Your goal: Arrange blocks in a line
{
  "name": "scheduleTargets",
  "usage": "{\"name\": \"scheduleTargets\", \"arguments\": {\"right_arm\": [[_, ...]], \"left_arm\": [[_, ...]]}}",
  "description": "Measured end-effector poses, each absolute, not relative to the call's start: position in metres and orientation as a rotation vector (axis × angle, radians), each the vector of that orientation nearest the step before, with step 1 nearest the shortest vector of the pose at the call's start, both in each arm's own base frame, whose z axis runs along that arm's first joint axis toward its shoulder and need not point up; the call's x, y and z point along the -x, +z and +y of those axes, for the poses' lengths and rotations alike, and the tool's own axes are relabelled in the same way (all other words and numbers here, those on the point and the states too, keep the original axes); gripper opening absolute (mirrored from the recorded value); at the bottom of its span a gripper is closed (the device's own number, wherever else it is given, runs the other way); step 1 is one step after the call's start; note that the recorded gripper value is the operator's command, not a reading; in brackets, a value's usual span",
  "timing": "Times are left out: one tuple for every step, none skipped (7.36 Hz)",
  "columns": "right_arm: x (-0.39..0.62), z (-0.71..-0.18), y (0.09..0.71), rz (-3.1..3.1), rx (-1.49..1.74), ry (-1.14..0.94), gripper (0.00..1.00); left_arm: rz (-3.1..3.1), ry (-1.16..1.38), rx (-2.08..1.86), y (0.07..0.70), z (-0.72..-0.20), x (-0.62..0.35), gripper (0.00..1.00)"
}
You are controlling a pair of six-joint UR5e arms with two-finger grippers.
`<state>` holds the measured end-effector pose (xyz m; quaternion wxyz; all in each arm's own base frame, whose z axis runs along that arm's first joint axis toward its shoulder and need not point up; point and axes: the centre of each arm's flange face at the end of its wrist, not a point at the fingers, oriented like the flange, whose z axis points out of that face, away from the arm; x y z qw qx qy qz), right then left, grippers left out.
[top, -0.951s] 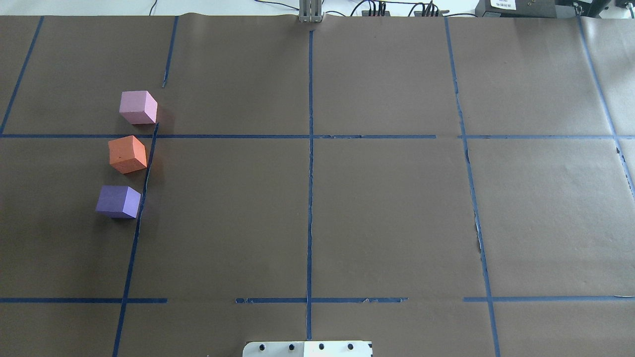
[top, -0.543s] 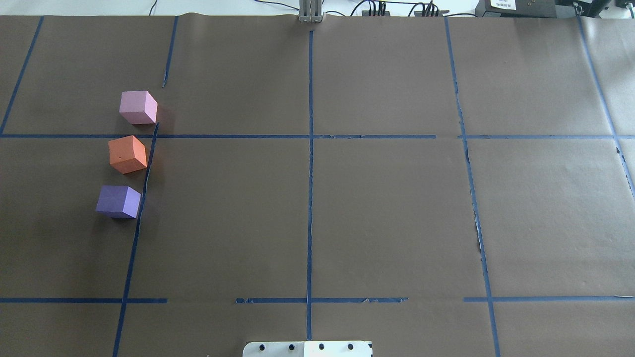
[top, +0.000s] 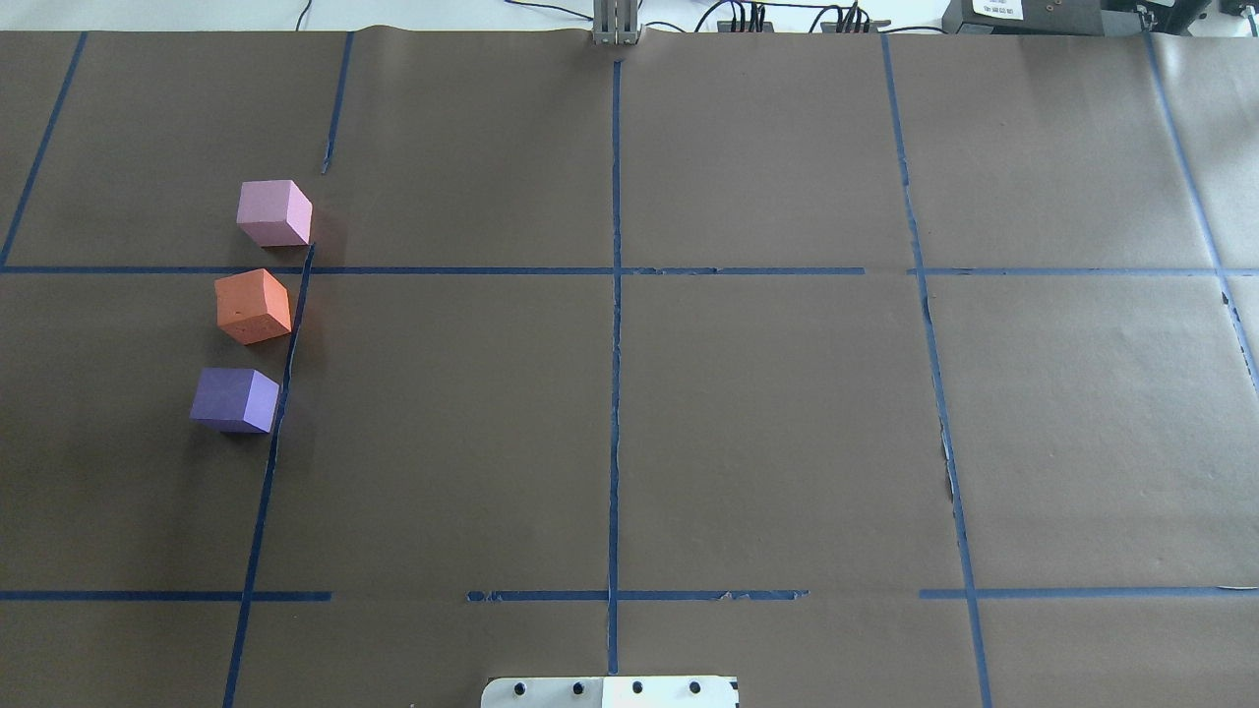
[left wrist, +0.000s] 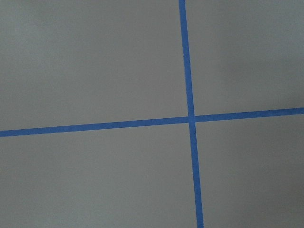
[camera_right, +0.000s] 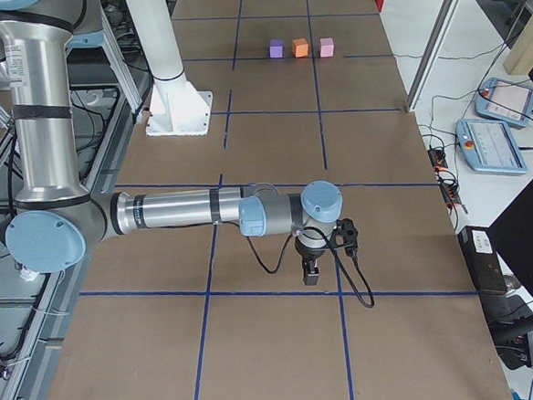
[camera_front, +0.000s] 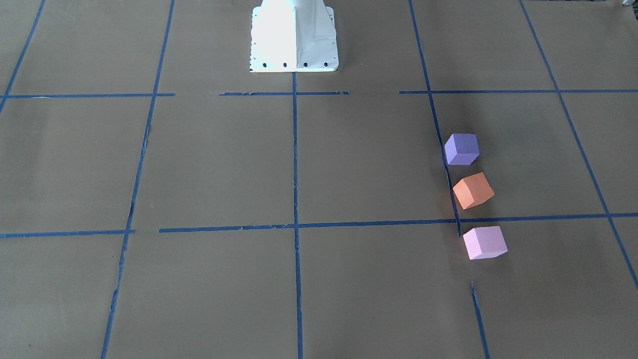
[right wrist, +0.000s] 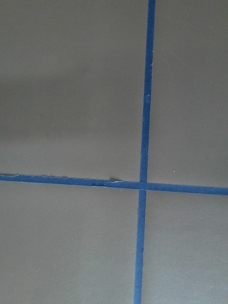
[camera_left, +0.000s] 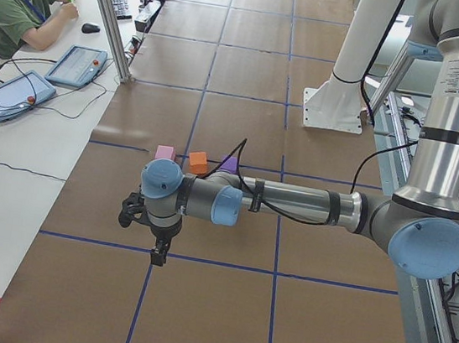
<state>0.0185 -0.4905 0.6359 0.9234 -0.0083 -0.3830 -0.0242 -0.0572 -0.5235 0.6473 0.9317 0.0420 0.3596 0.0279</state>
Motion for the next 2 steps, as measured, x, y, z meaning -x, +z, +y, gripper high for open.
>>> {"name": "scheduleTargets", "arguments": {"right_arm": [[-0.0185,-0.4905,0.6359,-0.786,0.017,-0.05,1.0],[-0.0185,-0.4905,0.6359,-0.786,0.016,-0.05,1.0]], "left_arm": [[0.736,0.058,-0.086,0.6471,-0.5237,0.0569,1.0],[0.736,0.058,-0.086,0.6469,-0.5239,0.0567,1.0]]}}
